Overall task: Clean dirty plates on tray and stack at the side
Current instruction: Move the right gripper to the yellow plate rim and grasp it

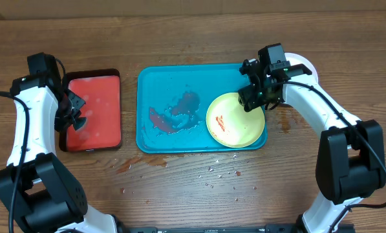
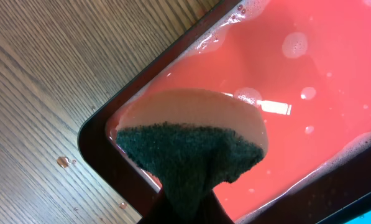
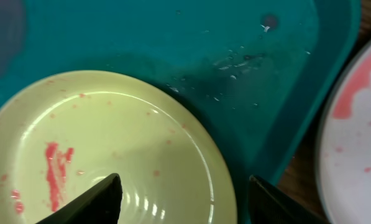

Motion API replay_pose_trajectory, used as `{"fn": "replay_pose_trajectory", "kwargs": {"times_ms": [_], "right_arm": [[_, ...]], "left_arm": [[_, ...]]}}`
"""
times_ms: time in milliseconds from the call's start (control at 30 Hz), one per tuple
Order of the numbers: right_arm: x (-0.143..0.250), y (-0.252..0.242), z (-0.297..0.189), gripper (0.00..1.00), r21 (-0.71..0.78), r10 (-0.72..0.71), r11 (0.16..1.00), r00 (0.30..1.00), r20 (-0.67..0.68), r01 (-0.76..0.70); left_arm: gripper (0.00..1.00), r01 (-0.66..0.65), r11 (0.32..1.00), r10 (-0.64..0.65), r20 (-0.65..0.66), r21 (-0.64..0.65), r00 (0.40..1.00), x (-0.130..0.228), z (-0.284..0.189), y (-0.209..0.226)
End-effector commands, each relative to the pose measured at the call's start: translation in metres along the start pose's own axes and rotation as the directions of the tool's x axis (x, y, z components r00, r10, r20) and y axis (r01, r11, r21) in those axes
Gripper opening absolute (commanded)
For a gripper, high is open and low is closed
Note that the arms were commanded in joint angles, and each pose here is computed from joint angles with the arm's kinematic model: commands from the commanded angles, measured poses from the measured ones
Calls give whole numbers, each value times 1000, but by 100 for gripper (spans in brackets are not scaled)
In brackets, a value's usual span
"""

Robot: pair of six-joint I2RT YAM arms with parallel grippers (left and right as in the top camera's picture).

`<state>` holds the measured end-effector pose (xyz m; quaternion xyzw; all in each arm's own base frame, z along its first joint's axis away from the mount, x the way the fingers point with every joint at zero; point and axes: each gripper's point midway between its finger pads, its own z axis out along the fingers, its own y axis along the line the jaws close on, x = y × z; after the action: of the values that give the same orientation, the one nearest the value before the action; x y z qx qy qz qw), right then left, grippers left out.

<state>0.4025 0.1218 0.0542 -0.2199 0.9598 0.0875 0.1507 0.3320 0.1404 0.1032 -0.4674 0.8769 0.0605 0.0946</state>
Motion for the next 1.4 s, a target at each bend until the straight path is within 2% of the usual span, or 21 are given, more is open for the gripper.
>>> {"fn": "replay_pose_trajectory", "kwargs": {"times_ms": [0,233,367,467,633,767,933,1133,1267,1367], "right_arm": [[-1,-18,-8,66,84,-20,996,1000,13,19],[8,-13,20,65,-5,-44,999,999,-27,44],[16,-11,32,54,-17,-42,999,997,-67,40],[17,-11,33,51,-18,-41,999,997,-71,40],[24,-9,32,38,-23,-20,1000,995,-96,17],[34,-6,31,41,-24,56,998,988,-142,-60],[44,-4,29,42,-30,63,997,981,-183,-70],[41,-5,33,41,-27,66,997,983,-170,-72],[40,-6,36,27,-18,113,993,979,-167,-118],[41,-6,37,13,-9,165,986,971,-170,-169]], "left_arm": [[4,10,1000,-10,-10,5,1000,3,2,-1],[4,11,1000,-11,-7,8,1000,2,2,-2],[4,12,1000,-12,-2,12,1000,1,2,-3],[4,12,1000,-12,-2,12,1000,1,2,-3],[4,12,1000,-12,-2,12,1000,1,2,-3],[4,12,1000,-12,0,16,1000,1,2,-4],[4,12,1000,-12,-1,16,1000,1,2,-4],[4,12,1000,-12,-2,16,1000,1,2,-4],[4,12,1000,-12,-3,15,1000,1,2,-4],[4,11,1000,-11,-5,14,1000,2,2,-3]]}}
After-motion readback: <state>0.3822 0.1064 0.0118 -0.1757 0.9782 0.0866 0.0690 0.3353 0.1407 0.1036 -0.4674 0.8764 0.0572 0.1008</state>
